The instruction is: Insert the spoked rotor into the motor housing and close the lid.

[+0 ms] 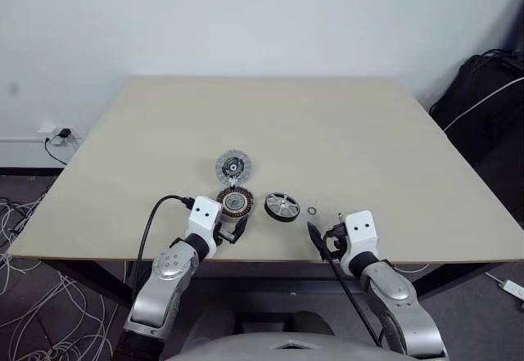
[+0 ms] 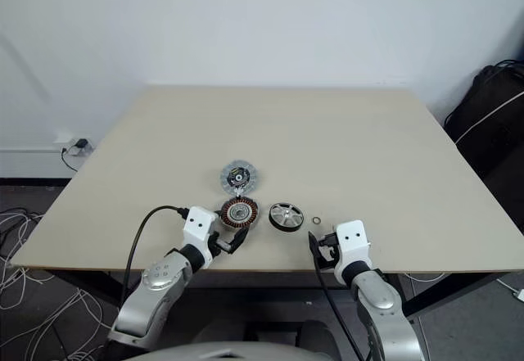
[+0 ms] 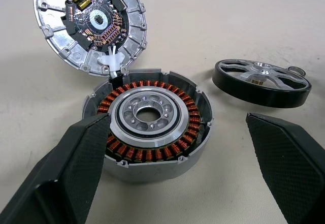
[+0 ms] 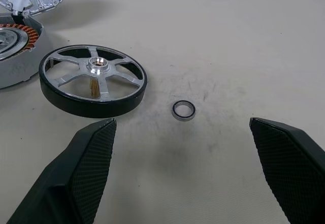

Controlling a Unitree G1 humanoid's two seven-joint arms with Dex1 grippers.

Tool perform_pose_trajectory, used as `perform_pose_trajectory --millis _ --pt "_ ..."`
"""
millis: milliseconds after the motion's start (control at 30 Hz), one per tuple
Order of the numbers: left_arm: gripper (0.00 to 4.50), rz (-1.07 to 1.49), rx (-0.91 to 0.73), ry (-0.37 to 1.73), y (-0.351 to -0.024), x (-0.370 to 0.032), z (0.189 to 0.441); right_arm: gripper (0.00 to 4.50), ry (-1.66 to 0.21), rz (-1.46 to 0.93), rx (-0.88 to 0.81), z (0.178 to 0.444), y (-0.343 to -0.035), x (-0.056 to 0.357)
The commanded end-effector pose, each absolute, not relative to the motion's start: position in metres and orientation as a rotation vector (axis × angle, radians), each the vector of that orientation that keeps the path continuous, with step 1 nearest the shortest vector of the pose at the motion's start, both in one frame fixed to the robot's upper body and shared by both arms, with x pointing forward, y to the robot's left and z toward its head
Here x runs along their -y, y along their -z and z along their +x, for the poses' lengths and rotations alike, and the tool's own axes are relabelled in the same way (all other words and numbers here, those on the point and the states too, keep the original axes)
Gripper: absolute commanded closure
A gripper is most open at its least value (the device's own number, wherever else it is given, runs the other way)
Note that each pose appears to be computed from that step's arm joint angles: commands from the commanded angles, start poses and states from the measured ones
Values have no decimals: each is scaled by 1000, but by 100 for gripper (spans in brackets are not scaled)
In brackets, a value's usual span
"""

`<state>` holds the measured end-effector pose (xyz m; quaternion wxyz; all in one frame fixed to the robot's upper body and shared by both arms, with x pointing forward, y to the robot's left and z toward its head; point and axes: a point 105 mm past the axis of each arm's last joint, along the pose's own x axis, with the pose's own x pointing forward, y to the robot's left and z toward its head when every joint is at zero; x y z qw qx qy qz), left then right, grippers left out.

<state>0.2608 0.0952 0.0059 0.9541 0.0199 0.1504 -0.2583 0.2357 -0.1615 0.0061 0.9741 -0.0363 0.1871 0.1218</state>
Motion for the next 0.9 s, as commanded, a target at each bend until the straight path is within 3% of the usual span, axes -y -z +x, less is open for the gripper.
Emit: perform_pose_trajectory --millis 33,467,900 --pt "0 43 -272 518 -12 -95 264 2 -241 -80 -314 243 -20 162" --pt "0 40 -278 519 -10 -95 264 2 -235 -91 -304 246 -18 162" --pt "0 35 -270 510 -12 -95 264 2 -160 -140 -357 294 7 165"
